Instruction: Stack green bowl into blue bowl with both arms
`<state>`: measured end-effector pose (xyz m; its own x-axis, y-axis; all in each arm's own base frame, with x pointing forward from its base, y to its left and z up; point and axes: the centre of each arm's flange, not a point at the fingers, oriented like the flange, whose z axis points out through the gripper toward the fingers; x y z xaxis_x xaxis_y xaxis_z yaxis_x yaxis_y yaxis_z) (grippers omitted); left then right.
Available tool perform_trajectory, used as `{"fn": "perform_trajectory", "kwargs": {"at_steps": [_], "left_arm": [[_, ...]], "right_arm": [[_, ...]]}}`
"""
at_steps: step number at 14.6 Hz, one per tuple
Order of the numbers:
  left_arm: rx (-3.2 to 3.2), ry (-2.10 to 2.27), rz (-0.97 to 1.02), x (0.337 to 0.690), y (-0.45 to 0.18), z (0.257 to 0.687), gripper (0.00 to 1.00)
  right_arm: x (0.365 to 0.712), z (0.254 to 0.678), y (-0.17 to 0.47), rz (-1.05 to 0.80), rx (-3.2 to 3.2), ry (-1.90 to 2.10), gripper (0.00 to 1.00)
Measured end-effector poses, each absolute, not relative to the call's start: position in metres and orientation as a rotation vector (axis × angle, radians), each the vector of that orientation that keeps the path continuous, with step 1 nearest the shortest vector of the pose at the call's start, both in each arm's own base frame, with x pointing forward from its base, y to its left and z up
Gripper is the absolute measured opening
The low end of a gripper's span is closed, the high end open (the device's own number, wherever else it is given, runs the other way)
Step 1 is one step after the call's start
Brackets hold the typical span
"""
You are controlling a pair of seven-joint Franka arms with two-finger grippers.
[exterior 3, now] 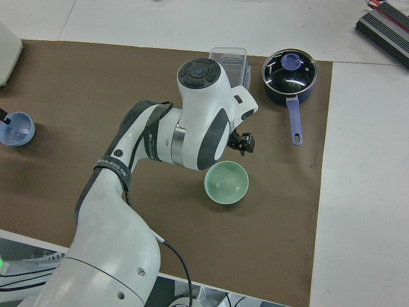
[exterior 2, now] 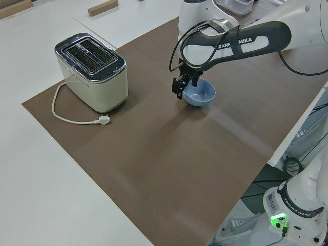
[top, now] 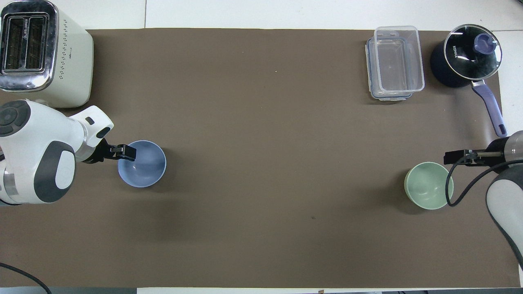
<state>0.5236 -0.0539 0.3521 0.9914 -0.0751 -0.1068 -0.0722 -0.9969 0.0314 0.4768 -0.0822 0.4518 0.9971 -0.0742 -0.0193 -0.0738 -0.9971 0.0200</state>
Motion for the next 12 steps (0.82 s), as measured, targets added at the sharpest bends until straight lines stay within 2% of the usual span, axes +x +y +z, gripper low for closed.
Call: {"fn": "perform_trajectory", "kwargs": {"at_steps": [3,4,5,7,9,12], "left_arm": [[3.107,-0.148,-0.168,0.518,-0.061,0.343,0.58],[3.107,-0.157,-0.165,0.517,-0.064,0.341,0.58],[3.106,-0.175,-0.162,0.516,-0.065,0.339,0.51],[3.099,-0.243,-0.157,0.516,-0.065,0.339,0.25],[3.097,-0.262,-0.151,0.517,-0.063,0.340,0.04],[3.100,-0.225,-0.147,0.527,-0.068,0.357,0.04]], "right_arm": [[0.461,0.413,-0.094,-0.060,3.126,-0.079,1.00],[0.455,0.400,-0.099,-0.054,3.127,-0.062,1.00],[0.450,0.390,-0.104,-0.046,3.127,-0.050,1.00],[0.441,0.372,-0.115,-0.038,3.129,-0.016,1.00],[0.437,0.357,-0.127,-0.030,3.128,0.014,0.99],[0.440,0.338,-0.136,-0.008,3.125,0.024,0.98]]}}
